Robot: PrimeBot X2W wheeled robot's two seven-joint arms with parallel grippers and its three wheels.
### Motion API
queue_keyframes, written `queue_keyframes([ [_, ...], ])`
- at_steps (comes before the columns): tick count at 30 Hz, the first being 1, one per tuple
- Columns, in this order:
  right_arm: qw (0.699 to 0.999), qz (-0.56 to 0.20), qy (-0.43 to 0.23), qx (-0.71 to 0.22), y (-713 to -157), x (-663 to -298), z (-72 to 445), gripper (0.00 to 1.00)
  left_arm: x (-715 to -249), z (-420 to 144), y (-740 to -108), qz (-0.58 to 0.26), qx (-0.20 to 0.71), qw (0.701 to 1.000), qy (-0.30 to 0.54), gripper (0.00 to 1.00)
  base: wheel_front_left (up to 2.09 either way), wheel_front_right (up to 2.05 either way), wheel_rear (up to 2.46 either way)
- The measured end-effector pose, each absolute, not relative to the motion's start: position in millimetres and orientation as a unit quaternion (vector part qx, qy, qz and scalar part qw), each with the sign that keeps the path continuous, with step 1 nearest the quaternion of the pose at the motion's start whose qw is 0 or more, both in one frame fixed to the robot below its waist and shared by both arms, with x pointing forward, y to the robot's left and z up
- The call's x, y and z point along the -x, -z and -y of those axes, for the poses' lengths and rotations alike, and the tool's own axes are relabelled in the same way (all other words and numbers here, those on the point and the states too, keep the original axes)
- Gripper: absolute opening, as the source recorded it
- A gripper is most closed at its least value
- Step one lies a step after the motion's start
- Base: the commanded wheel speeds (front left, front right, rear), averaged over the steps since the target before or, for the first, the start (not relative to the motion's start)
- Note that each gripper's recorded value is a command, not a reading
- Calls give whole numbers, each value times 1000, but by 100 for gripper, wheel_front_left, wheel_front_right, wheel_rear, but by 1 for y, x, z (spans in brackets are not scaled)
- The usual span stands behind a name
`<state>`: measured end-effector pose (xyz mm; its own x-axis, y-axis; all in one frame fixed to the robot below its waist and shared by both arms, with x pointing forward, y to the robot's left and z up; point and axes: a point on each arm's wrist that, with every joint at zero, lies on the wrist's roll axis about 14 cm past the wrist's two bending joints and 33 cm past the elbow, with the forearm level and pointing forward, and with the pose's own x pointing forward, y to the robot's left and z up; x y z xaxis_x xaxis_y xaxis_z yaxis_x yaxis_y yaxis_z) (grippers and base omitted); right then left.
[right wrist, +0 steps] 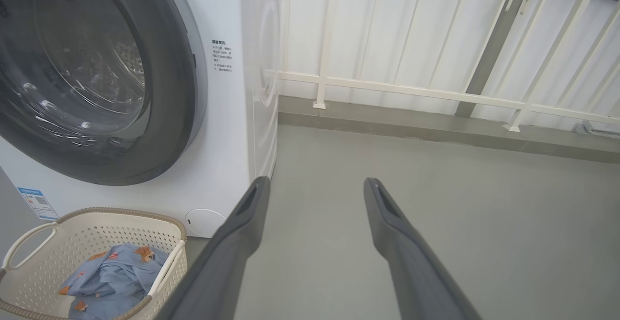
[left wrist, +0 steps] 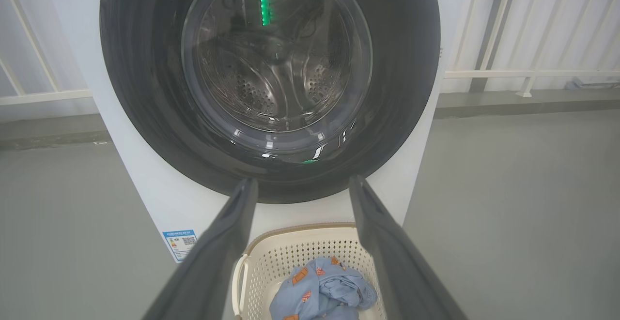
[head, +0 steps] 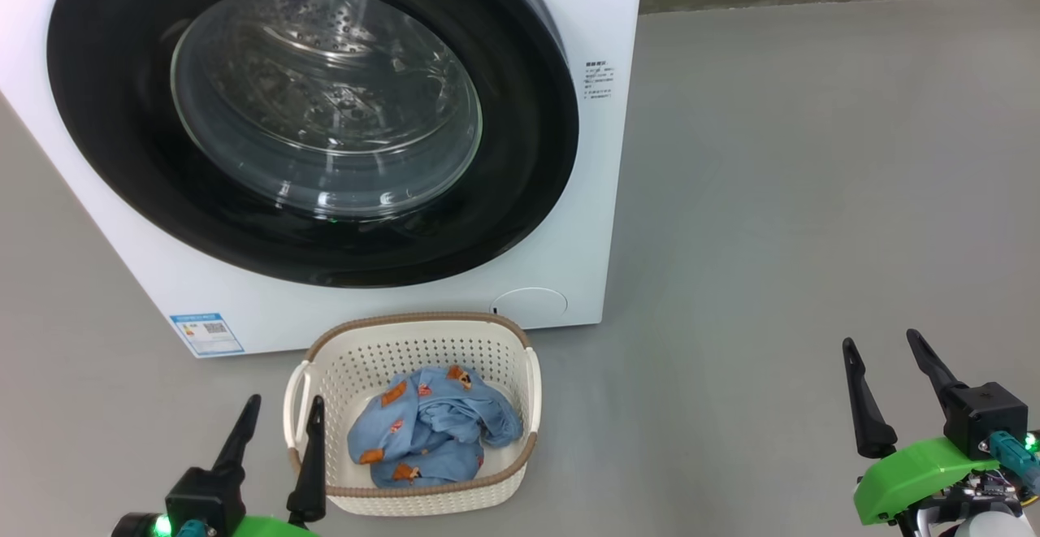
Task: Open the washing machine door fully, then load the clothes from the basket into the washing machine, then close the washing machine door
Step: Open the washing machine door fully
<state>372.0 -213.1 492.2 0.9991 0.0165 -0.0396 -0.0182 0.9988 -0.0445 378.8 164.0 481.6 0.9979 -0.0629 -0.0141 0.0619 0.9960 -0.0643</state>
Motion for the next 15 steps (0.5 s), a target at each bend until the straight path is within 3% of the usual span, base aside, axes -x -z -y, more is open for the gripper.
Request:
queue_keyframes([
  [15,1000,-19,-7,20,-493,-371,213,100,-380,-162,-481,-9,30,999,34,100,0,0,0],
])
